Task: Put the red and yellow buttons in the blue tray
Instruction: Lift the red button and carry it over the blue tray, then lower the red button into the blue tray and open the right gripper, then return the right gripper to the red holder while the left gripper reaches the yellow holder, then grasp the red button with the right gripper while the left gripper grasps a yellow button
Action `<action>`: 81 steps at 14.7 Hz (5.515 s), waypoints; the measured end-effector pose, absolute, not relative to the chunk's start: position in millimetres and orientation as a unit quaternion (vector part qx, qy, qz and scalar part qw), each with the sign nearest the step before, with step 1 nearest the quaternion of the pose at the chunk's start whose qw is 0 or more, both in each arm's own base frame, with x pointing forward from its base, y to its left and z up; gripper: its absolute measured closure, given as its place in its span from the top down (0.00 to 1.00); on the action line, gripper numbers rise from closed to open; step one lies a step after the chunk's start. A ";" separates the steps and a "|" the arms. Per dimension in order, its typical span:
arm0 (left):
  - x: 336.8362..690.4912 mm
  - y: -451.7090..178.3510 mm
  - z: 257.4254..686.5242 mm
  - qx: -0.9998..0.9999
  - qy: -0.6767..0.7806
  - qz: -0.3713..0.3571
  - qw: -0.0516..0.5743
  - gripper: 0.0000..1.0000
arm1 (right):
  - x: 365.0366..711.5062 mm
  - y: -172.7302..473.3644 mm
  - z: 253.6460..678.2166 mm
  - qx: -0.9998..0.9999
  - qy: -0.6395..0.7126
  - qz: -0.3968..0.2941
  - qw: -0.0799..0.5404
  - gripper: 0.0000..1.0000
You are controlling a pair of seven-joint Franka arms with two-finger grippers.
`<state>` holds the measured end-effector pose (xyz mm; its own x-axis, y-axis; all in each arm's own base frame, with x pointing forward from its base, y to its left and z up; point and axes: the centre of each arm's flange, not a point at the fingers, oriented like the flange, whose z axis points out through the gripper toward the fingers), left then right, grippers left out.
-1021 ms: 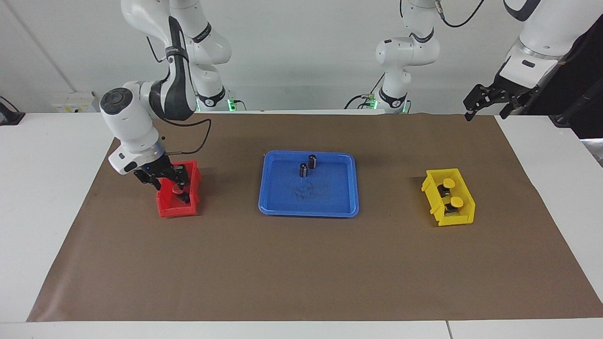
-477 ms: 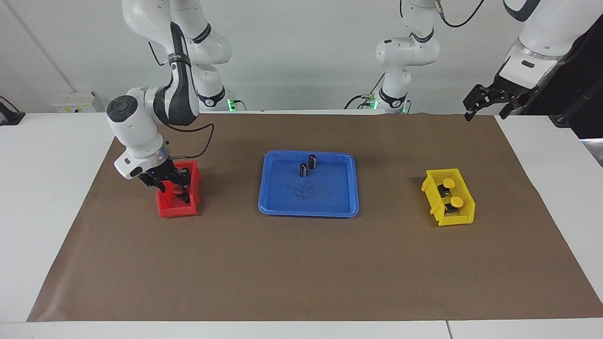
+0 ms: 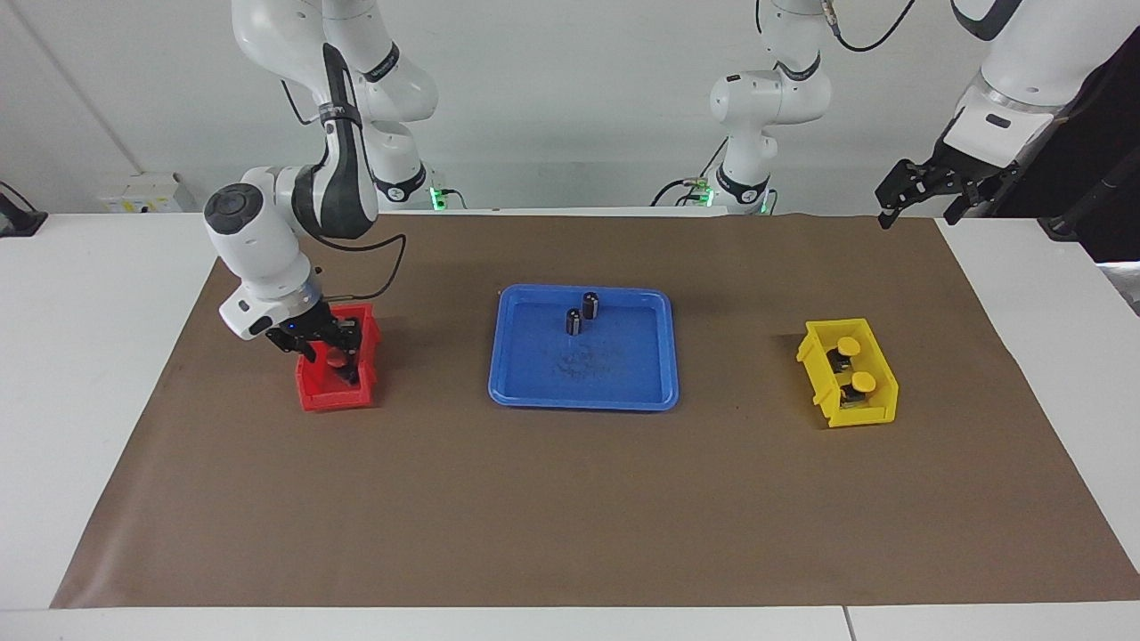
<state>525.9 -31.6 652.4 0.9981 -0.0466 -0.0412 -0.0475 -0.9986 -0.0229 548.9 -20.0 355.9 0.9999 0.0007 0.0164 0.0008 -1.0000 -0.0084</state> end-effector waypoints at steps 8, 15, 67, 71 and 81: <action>525.9 -31.6 652.4 -0.999 0.024 0.020 0.012 1.00 | 546.4 -19.3 349.8 -1.000 -0.002 -0.015 0.004 0.41; 525.9 -31.6 652.3 -0.999 0.024 0.020 0.012 1.00 | 595.0 34.2 489.8 -1.000 -0.013 0.028 0.004 0.41; 615.8 4.9 384.0 -0.998 -0.002 -0.055 0.005 0.80 | 483.2 -28.0 367.0 -0.998 -0.066 -0.017 -0.005 0.66; 614.5 4.4 379.5 -0.999 -0.002 -0.051 0.005 0.80 | 480.7 -29.4 360.5 -0.998 -0.064 -0.015 -0.005 0.64; 607.4 -8.3 366.8 -0.999 0.010 -0.038 0.004 0.77 | 469.6 -27.5 342.4 -0.998 -0.066 -0.009 -0.004 0.55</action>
